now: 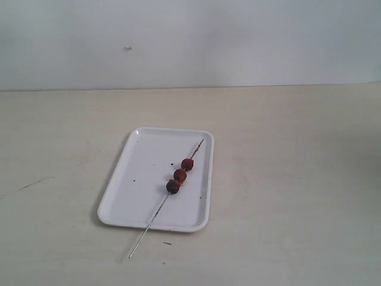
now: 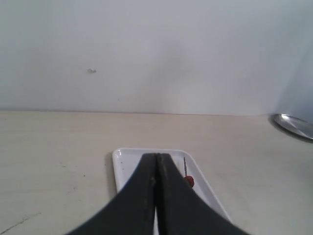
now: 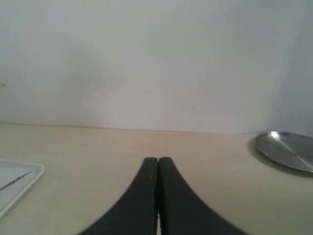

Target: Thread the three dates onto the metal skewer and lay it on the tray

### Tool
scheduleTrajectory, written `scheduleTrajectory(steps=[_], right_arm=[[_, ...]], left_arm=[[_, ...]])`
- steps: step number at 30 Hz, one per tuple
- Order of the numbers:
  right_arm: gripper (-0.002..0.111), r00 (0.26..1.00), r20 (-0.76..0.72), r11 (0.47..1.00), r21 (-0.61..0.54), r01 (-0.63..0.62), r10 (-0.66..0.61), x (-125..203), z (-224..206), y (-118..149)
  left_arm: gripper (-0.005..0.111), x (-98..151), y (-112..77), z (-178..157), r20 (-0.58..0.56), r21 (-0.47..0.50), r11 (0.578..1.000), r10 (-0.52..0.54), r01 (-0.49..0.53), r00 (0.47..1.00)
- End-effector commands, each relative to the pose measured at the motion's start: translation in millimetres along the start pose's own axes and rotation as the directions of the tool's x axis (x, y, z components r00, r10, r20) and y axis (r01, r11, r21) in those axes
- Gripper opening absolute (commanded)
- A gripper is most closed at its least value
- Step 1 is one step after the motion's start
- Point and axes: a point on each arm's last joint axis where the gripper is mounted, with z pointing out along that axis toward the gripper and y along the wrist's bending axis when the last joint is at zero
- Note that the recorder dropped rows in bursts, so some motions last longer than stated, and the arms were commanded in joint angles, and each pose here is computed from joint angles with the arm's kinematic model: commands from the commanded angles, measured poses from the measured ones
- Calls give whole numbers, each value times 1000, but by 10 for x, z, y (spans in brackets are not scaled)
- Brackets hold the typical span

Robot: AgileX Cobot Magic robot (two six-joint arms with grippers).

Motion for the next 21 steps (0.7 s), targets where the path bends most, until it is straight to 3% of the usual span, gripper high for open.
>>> scheduleTrajectory(steps=[1, 13, 21], right_arm=[[0, 997, -74, 1000, 4, -7, 8, 85, -2, 5], [0, 957, -223, 983, 41, -181, 185, 411, 26, 16], [0, 964, -182, 981, 41, -192, 196, 374, 34, 10]], left_arm=[[0, 10, 7, -9, 4, -4, 1000, -12, 12, 1000], [0, 10, 9, -9, 4, -6, 1000, -12, 12, 1000], [0, 10, 9, -9, 4, -6, 1000, -12, 12, 1000]])
